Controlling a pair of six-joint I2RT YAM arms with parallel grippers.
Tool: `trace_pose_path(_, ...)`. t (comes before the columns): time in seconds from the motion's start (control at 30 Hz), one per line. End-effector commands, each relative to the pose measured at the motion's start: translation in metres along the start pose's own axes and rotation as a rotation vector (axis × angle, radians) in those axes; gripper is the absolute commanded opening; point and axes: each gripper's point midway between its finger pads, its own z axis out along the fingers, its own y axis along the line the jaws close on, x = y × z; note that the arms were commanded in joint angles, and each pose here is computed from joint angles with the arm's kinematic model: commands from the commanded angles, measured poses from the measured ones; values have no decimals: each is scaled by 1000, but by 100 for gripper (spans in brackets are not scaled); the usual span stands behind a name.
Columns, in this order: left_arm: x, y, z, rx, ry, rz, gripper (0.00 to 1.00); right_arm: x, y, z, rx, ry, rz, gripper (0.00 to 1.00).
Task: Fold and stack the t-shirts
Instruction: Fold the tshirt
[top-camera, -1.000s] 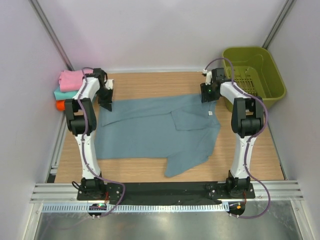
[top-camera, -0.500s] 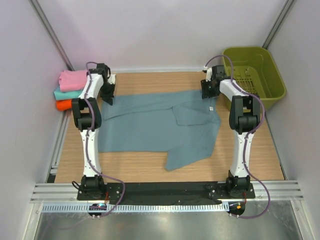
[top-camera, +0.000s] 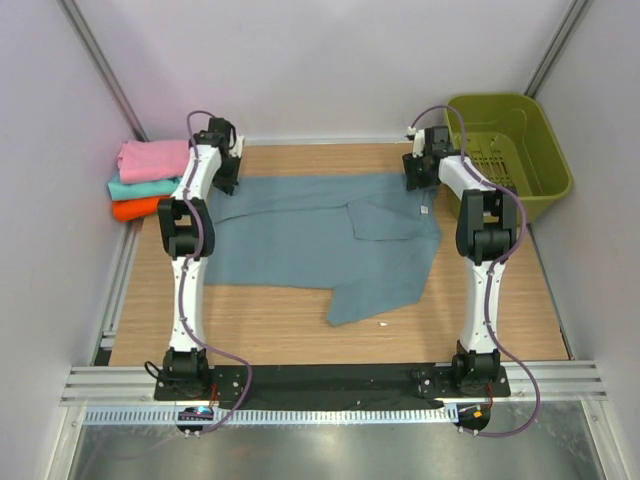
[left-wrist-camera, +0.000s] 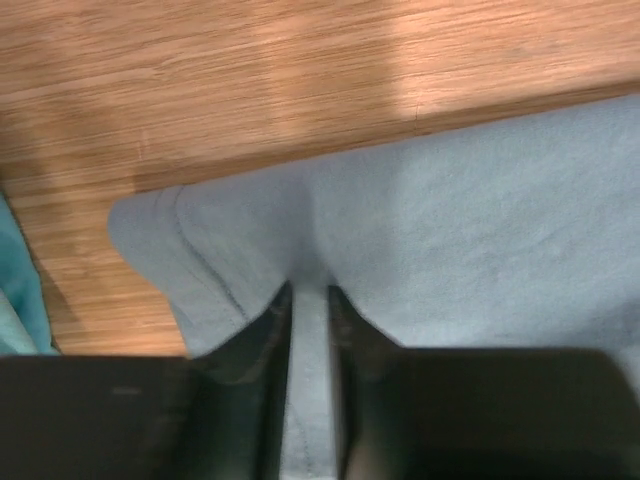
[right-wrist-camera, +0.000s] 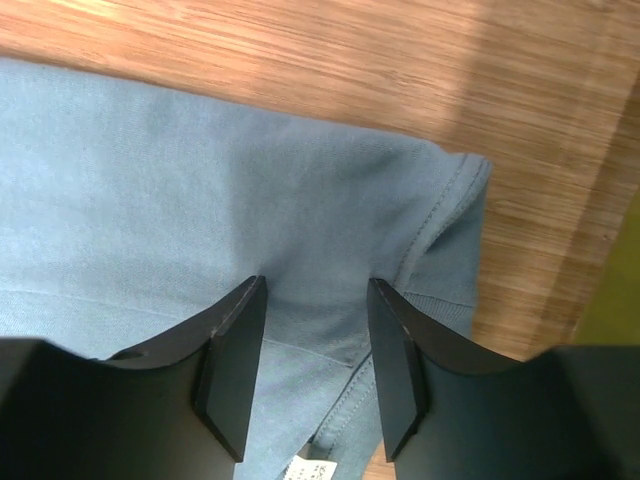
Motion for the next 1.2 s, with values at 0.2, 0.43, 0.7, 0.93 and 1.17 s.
trace_pose_path(0.2,-50,-8,-203,60,-407,-21,66,-93,-7,-176,79,-339,3,55)
trace_pose_path(0.43,73,-52,-193,230,-127,109,56,22,80,-223,-174,-182,-341,52)
trace_pose_path(0.7,172,-56,-185,213,70,179,55,107,149,-255,-385,-103,-576,50)
trace_pose_path(0.93,210,-60,-166,222,229,123,53,164,204,-268,-552,-51,-795,47)
trace_pose_path(1.17,214,-60,-134,199,293,74,50,226,217,-266,-631,50,-930,47)
